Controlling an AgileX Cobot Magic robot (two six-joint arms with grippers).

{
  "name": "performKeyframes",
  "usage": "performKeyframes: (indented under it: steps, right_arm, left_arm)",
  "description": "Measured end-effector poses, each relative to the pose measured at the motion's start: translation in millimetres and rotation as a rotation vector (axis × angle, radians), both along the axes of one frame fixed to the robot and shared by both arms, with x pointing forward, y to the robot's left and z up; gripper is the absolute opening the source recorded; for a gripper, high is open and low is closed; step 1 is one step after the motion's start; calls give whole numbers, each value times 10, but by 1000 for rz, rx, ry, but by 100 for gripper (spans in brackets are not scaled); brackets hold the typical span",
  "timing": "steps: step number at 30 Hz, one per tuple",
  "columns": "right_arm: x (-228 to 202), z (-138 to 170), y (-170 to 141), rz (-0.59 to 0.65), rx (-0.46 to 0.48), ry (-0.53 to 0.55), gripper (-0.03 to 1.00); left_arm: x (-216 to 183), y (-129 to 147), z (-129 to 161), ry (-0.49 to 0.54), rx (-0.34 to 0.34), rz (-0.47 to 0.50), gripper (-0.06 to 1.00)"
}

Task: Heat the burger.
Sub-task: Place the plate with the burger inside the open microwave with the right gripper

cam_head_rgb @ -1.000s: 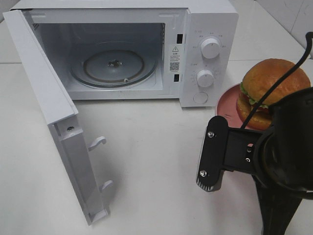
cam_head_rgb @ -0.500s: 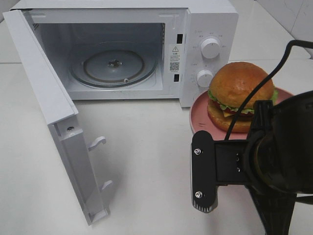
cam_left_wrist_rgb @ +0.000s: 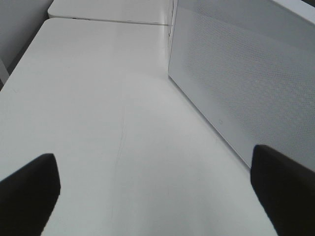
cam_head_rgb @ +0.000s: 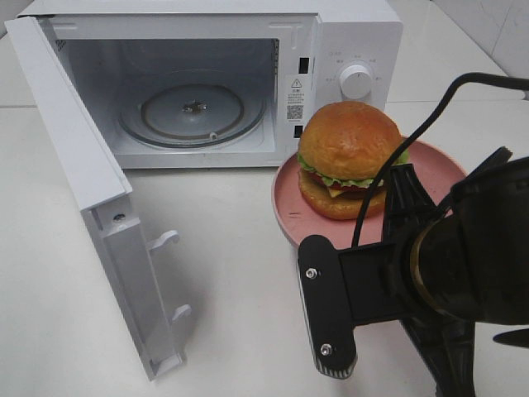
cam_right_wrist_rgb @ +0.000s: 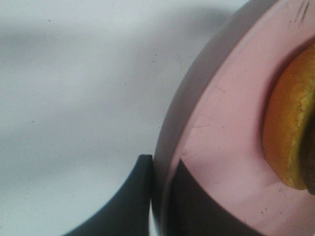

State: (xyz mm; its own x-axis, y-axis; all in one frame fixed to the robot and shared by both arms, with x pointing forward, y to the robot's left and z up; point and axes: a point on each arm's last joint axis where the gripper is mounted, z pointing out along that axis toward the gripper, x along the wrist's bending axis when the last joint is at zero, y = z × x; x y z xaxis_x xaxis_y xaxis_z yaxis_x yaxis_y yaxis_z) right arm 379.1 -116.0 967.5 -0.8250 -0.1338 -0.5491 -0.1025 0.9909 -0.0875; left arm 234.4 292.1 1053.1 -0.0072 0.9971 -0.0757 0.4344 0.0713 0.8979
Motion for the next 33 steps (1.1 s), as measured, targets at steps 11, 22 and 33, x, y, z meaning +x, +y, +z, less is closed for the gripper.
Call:
performKeyframes:
  steps: [11,22,33]
  right_arm:
    - [12,9,82,213,-35,-24,6]
    - [-7,13,200,340,43,-34,6]
    - [129,29,186,444,53,-61,6]
  left_arm:
    - [0,0,0,0,0,0,99]
    - [0,0,0,0,0,0,99]
    - [0,0,0,0,0,0,99]
